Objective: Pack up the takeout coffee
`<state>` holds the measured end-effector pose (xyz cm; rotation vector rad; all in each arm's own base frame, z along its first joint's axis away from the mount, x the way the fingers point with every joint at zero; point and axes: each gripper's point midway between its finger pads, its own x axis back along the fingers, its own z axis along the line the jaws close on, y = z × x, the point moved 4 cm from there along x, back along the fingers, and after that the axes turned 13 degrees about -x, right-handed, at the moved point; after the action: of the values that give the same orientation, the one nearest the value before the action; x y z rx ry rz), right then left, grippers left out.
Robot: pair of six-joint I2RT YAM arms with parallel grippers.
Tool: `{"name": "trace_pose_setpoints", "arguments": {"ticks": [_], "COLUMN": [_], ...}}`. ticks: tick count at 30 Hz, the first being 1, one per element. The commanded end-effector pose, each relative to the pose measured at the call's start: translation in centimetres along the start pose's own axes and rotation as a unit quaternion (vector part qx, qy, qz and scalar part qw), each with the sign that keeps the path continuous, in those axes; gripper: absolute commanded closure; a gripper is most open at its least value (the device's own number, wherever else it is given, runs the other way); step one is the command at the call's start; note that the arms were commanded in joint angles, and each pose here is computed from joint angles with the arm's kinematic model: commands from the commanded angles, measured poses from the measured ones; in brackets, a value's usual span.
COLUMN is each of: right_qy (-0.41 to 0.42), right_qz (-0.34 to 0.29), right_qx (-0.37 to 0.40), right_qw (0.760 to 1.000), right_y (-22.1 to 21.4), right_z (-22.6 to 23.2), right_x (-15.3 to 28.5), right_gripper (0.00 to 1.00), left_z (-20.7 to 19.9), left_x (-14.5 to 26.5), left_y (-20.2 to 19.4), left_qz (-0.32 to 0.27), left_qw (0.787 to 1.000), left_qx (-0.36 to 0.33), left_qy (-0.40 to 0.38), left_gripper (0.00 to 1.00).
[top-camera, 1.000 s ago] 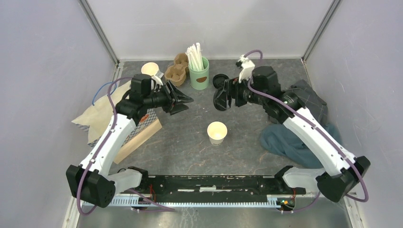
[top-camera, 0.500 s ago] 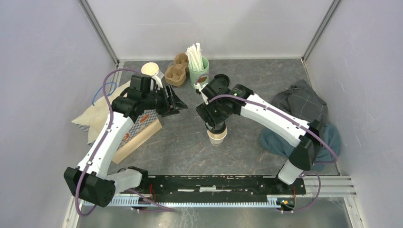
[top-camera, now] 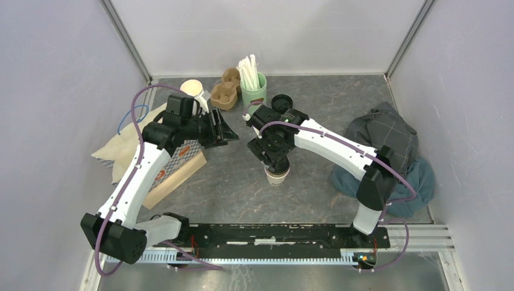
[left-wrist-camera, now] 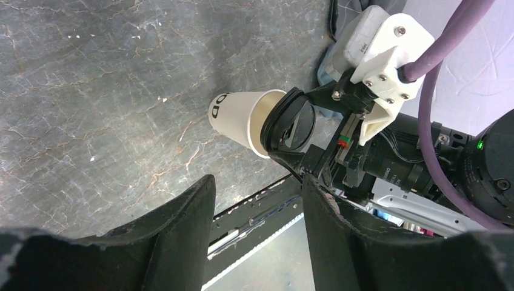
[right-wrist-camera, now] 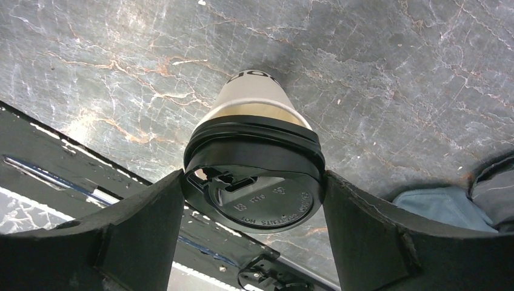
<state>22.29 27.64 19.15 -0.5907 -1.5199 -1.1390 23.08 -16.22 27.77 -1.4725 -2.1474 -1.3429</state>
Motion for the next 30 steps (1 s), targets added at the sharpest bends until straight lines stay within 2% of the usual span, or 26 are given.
{"name": "trace_pose_setpoints", "arguments": {"ticks": [1, 30], "right_qy": [-0.013, -0.006], "right_qz": [-0.005, 0.015], "right_qx": [0.013, 0.03], "right_qw": [1.0, 0.999], "right_y": [0.4, -0.6], "right_z": [-0.3, -0.3], "right_x": [0.6, -1.4], "right_gripper": [0.16, 0.13], "left_z": [-0.6, -0.7], "left_x": [0.5, 0.0], "left_y": [1.1, 1.1], "left_qz": [-0.017, -0.004], "left_qw": [0.999, 1.0], "left_qx": [-0.034, -0.028], "left_qy": [-0.004, -0.011], "left_gripper": [0.38, 0.38]}}
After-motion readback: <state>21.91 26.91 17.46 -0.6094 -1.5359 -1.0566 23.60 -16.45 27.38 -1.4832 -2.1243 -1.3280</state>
